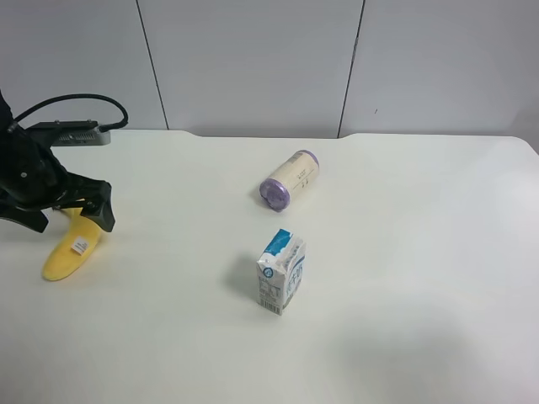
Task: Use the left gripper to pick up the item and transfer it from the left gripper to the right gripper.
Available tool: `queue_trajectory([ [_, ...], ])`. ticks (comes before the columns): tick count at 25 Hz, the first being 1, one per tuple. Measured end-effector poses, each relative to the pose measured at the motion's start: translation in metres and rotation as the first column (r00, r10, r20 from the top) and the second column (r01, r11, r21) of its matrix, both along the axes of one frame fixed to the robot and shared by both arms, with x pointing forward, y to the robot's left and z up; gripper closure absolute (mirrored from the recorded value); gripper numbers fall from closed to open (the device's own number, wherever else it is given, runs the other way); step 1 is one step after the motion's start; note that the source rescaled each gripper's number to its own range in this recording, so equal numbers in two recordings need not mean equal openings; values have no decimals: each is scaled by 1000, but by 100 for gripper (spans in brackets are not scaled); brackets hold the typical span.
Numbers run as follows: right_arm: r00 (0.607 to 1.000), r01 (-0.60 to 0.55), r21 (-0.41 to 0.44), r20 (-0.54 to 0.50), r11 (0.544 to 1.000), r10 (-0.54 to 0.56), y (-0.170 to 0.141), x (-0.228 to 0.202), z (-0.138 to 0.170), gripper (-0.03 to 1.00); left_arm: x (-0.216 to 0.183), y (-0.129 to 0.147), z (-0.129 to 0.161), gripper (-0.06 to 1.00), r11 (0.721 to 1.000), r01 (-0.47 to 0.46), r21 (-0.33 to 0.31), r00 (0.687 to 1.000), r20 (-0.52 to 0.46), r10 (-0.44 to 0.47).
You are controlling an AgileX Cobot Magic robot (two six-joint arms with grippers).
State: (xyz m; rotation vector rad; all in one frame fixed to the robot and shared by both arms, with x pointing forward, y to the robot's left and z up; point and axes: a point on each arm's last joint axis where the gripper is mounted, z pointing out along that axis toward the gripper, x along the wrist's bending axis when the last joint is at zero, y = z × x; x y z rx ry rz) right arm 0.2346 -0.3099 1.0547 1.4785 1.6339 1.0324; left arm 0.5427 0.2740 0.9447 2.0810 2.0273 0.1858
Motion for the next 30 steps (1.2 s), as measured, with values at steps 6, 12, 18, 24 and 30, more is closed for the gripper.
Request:
queue_trajectory([
  [6, 1000, 0, 0, 0, 1000, 0, 0, 0, 0, -3, 9, 13, -20, -5, 1000, -18, 12, 1000, -5, 18],
  [12, 1000, 0, 0, 0, 1000, 0, 0, 0, 0, -3, 10, 13, -44, -5, 1000, -6, 17, 997, -80, 8],
  [18, 1000, 0, 0, 0, 1000, 0, 0, 0, 0, -3, 9, 13, -52, 4, 1000, 7, 19, 993, -115, -5],
  [24, 1000, 0, 0, 0, 1000, 0, 0, 0, 0, -3, 5, 13, -53, 73, 999, 38, 20, 987, -155, -34],
  [30, 1000, 0, 0, 0, 1000, 0, 0, 0, 0, -3, 0, 12, -36, 94, 994, 110, 16, 977, -187, -106],
])
